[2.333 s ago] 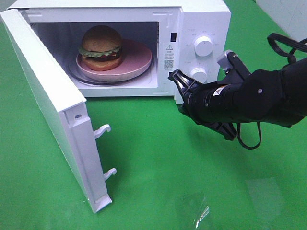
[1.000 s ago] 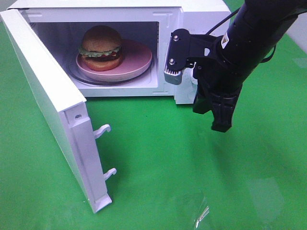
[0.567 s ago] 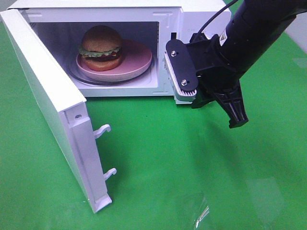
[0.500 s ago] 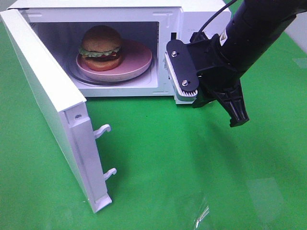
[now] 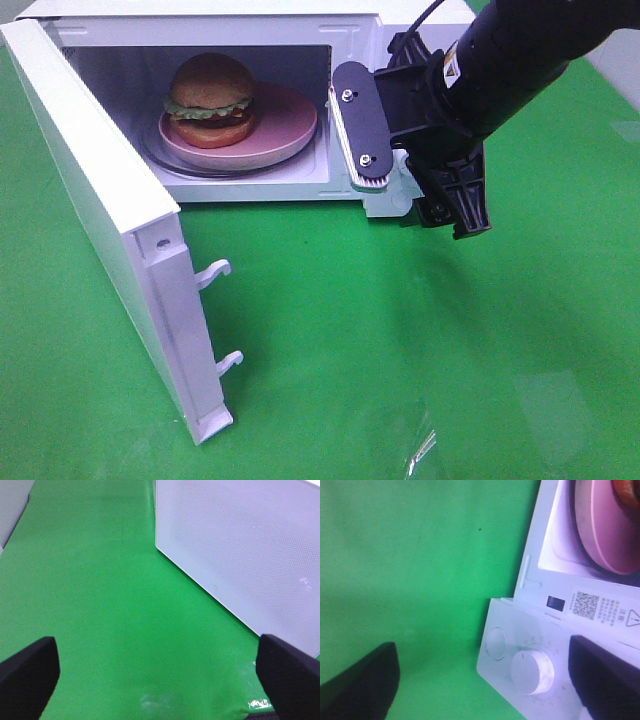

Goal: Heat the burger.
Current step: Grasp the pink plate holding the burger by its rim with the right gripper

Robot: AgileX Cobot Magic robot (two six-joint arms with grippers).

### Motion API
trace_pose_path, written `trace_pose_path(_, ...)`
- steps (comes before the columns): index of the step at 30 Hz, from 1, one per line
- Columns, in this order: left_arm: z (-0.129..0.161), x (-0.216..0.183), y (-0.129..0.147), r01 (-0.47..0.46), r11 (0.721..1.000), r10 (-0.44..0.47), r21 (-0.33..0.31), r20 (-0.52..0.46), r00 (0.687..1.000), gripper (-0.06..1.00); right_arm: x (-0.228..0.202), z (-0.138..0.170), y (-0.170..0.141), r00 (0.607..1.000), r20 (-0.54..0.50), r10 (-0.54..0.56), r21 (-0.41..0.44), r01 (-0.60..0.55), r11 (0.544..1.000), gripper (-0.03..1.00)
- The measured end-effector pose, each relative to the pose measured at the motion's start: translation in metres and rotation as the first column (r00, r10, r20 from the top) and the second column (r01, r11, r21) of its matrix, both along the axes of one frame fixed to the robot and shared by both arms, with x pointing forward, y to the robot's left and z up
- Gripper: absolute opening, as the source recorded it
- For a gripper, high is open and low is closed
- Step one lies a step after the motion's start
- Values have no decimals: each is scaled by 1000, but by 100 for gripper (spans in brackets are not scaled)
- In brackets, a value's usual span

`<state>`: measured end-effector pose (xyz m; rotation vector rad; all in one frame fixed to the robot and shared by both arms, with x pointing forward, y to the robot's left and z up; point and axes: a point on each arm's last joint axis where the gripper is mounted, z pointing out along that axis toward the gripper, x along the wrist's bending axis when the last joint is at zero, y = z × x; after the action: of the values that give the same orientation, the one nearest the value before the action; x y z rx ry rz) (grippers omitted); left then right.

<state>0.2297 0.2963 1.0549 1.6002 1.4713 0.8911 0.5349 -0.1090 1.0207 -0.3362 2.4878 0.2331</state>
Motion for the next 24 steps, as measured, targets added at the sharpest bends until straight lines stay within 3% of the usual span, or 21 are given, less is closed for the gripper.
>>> trace_pose_path(24,0,0,0,0,1000,0,0,0,1000,99,33,-13,30,997,81,-10,78,4,997,90)
